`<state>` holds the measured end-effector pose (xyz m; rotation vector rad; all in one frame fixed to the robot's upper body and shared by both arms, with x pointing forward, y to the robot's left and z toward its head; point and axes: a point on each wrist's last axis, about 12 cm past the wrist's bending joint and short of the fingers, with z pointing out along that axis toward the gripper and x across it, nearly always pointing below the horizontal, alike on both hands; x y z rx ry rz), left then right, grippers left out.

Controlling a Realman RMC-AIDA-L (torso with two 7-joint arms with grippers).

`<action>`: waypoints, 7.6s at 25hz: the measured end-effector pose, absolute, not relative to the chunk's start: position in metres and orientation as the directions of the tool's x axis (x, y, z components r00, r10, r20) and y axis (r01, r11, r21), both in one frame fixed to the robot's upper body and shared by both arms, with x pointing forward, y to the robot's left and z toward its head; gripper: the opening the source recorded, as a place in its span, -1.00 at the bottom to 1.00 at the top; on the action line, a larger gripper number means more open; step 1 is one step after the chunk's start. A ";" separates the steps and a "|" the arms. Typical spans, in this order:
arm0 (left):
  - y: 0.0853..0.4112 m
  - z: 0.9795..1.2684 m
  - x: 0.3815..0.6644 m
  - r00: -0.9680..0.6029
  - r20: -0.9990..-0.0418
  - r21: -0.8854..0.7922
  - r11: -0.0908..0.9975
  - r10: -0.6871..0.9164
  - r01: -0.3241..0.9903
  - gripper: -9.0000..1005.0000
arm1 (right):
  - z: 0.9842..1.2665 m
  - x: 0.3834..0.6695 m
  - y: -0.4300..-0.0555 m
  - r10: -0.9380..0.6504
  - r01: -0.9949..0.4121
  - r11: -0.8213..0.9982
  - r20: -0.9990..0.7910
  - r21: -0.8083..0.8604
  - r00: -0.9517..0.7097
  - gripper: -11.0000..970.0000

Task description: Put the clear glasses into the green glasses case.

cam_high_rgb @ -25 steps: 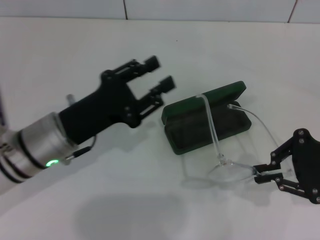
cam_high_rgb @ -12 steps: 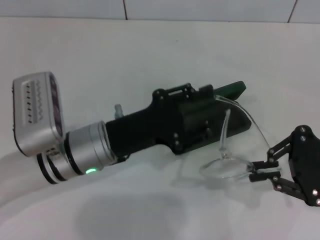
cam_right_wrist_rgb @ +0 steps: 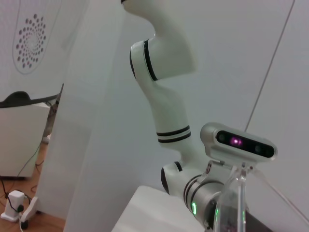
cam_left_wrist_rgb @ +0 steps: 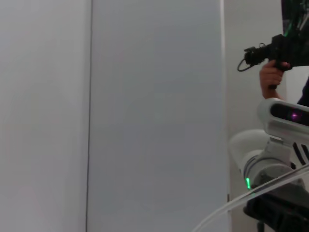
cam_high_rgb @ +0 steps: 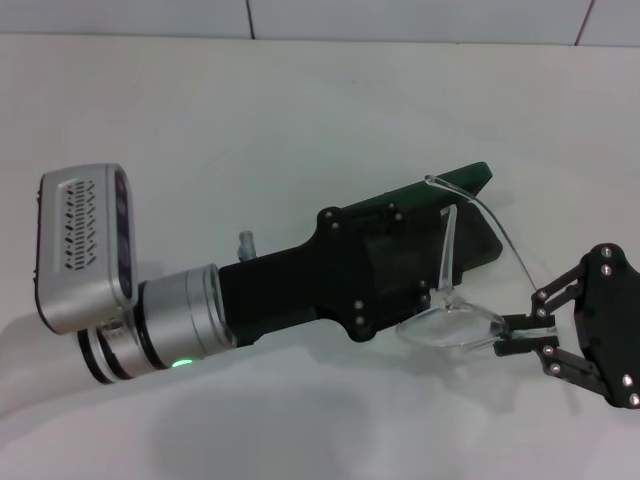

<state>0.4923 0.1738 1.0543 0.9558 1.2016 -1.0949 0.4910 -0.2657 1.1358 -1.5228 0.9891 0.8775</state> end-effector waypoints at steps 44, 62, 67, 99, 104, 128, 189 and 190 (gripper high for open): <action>0.170 1.070 0.525 0.050 -0.985 -0.009 0.343 -0.165 0.939 0.02 | 1.119 0.481 -0.266 -0.100 -0.928 -0.052 -0.923 -0.369 0.372 -0.84; 0.188 1.064 0.550 -0.151 -0.979 -0.199 0.459 -0.140 0.866 0.02 | 1.119 0.452 -0.277 0.156 -0.786 0.025 -0.774 -0.618 0.614 -0.84; 0.160 1.073 0.544 -0.198 -0.971 -0.229 0.287 -0.132 0.930 0.02 | 1.119 0.456 -0.279 0.152 -0.798 0.051 -0.785 -0.600 0.600 -0.84; 0.117 1.092 0.532 -0.192 -0.961 -0.214 0.095 -0.199 0.972 0.02 | 1.108 0.472 -0.280 0.101 -0.928 0.122 -0.926 -0.352 0.364 -0.86; 0.118 1.093 0.531 -0.178 -0.961 -0.200 0.089 -0.211 0.976 0.02 | 1.107 0.475 -0.281 0.082 -0.945 0.132 -0.947 -0.299 0.311 -0.86; 0.123 1.088 0.531 -0.140 -0.965 -0.177 0.159 -0.224 0.971 0.02 | 1.107 0.479 -0.287 0.063 -0.961 0.154 -0.969 -0.228 0.240 -0.87; 0.168 1.075 0.536 -0.010 -0.964 -0.132 0.446 -0.265 0.885 0.02 | 1.128 0.502 -0.315 0.007 -0.981 0.173 -0.996 0.093 -0.093 -0.88; 0.175 1.074 0.537 -0.007 -0.963 -0.138 0.470 -0.270 0.872 0.02 | 1.130 0.504 -0.315 0.001 -0.980 0.177 -0.996 0.089 -0.090 -0.88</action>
